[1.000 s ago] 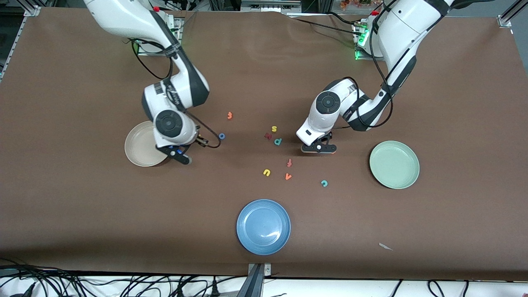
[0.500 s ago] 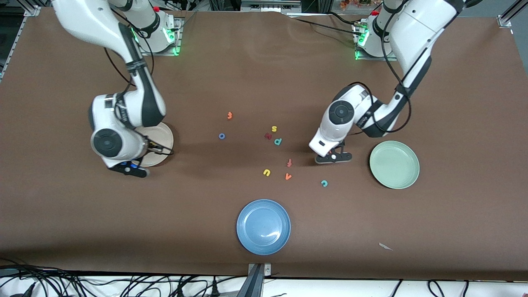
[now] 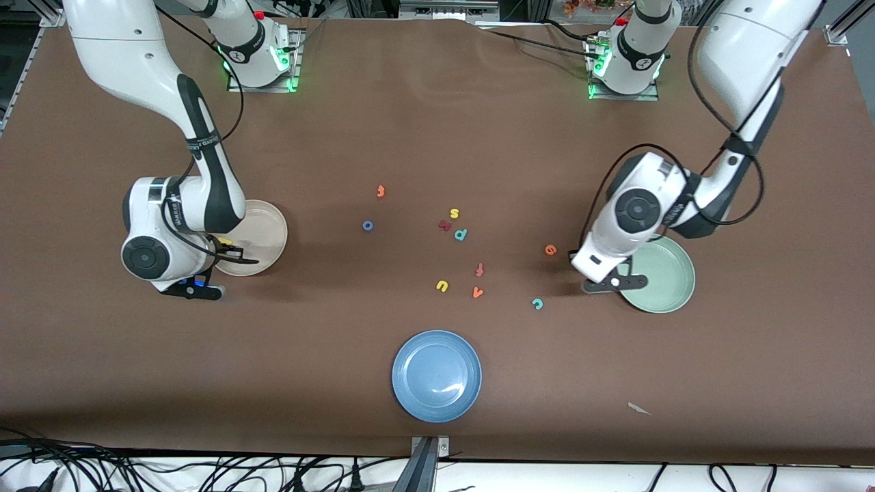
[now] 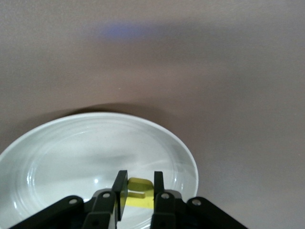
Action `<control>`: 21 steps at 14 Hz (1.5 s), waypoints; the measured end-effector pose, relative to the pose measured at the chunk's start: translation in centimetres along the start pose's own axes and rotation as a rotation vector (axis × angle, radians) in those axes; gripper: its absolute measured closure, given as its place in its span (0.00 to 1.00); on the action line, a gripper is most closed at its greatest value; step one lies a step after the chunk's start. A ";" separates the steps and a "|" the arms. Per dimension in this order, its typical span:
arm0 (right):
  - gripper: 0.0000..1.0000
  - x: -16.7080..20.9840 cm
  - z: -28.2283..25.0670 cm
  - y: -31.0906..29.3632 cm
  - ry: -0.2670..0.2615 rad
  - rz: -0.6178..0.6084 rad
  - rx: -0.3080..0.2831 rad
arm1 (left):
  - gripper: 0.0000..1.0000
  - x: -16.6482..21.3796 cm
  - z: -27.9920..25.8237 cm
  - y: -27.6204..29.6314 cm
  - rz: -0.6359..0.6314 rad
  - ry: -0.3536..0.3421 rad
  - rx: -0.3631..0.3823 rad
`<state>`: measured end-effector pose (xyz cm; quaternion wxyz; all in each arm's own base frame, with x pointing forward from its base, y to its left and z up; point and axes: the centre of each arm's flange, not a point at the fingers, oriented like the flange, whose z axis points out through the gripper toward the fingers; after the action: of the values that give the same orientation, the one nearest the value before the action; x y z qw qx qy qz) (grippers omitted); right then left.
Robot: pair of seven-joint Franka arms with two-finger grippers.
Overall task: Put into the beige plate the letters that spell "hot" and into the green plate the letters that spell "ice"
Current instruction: 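Place the yellow n on the beige plate while the left gripper places the maroon piece, then grasp the orange f with the right gripper while the left gripper grasps the orange e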
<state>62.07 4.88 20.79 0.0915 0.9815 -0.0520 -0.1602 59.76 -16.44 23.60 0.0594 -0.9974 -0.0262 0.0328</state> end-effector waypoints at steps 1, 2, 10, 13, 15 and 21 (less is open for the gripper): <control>0.61 0.0 0.0 -0.1 0.001 -0.002 0.000 | 0.90 0.2 -0.2 -1.2 0.025 -0.014 0.012; 0.50 0.0 0.0 -0.1 0.003 -0.002 0.000 | 0.90 0.3 -0.3 -2.3 0.051 -0.027 0.022; 0.01 -3.6 -6.6 -5.1 0.017 0.018 0.045 | 0.90 2.0 1.1 -12.5 0.284 -0.089 0.014; 0.01 -7.1 -9.1 -11.6 0.013 0.114 0.070 | 0.75 2.1 1.5 -13.6 0.301 -0.096 0.008; 0.01 -9.7 -9.7 -16.4 0.009 0.172 0.081 | 0.56 2.0 1.4 -13.1 0.309 -0.095 0.007; 0.04 -16.8 -8.2 -26.9 0.020 0.261 0.135 | 0.00 1.8 0.7 -10.5 0.187 -0.082 0.005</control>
<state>50.86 34.73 28.23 0.0458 0.9718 -0.1887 -0.1335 61.04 -5.85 24.07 0.0573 -0.9931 0.0644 0.0790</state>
